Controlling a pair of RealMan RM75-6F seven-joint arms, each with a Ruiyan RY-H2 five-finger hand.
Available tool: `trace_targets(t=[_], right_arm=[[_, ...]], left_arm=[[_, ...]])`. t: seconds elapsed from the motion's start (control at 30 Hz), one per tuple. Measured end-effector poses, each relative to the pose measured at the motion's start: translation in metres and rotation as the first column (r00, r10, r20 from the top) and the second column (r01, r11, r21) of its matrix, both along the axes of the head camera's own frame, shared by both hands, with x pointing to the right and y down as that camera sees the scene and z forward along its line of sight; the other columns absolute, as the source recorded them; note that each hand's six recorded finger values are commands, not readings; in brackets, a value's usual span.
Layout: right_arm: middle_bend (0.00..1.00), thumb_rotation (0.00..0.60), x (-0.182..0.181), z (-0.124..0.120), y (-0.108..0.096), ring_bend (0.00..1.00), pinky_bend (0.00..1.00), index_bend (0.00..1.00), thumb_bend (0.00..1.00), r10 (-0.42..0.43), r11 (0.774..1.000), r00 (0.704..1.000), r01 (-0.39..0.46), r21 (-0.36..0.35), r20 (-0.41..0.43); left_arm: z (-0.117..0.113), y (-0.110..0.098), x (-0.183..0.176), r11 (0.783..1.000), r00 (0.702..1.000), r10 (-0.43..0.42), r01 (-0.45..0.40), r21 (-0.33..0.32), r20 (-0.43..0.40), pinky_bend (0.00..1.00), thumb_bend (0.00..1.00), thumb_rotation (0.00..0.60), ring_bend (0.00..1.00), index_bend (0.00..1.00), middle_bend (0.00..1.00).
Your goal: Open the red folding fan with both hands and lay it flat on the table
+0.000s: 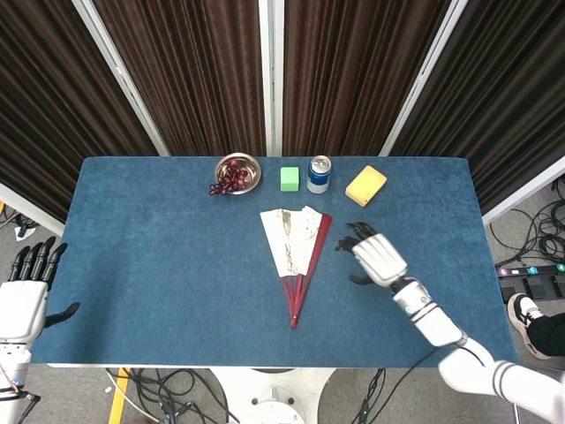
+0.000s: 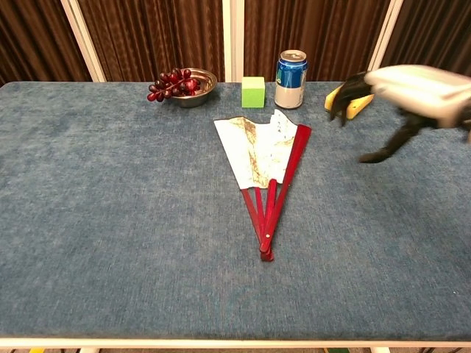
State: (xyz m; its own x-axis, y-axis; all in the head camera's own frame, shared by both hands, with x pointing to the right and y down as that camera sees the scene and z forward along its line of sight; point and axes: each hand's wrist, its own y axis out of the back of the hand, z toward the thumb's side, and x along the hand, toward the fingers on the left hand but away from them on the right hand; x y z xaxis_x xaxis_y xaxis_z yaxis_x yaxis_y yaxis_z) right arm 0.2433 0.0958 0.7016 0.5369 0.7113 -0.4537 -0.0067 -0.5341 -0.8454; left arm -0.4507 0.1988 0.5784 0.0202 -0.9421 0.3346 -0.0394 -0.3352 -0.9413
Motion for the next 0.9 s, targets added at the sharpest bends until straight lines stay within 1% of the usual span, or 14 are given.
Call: trace_targets(t=[0.17,0.37,0.47,0.77,0.9], right_arm=[[0.4,0.6,-0.028,0.031,0.002,0.09,0.1,0.41,0.04,-0.066,0.997,0.997,0.067,0.023,-0.038],[0.4,0.6,-0.047,0.058,0.011,0.09,0.09,0.42,0.04,-0.102,0.993,0.993,0.105,0.047,-0.062],[0.4,0.6,-0.056,0.065,0.014,0.09,0.08,0.42,0.04,-0.105,0.992,0.993,0.109,0.066,-0.057],[0.41,0.6,-0.07,0.078,0.019,0.09,0.07,0.45,0.08,-0.114,0.985,0.992,0.12,0.125,-0.054],[0.41,0.6,-0.075,0.08,0.021,0.1,0.06,0.48,0.12,-0.122,0.981,0.991,0.128,0.145,-0.05]], left_arm=[[0.001,0.002,-0.001,1.0,1.0,-0.007,0.007,-0.01,-0.013,0.06,0.0,0.6,0.01,0.09,0.08],[0.004,0.002,-0.001,1.0,1.0,-0.012,0.011,-0.022,-0.027,0.06,0.0,0.6,0.01,0.09,0.08],[0.004,0.001,-0.001,1.0,0.999,-0.014,0.013,-0.023,-0.03,0.06,0.0,0.6,0.01,0.09,0.08],[0.009,0.002,-0.002,0.999,0.999,-0.022,0.02,-0.042,-0.047,0.06,0.0,0.6,0.01,0.09,0.08],[0.009,0.001,-0.001,0.999,0.998,-0.021,0.019,-0.042,-0.055,0.06,0.0,0.6,0.01,0.09,0.08]])
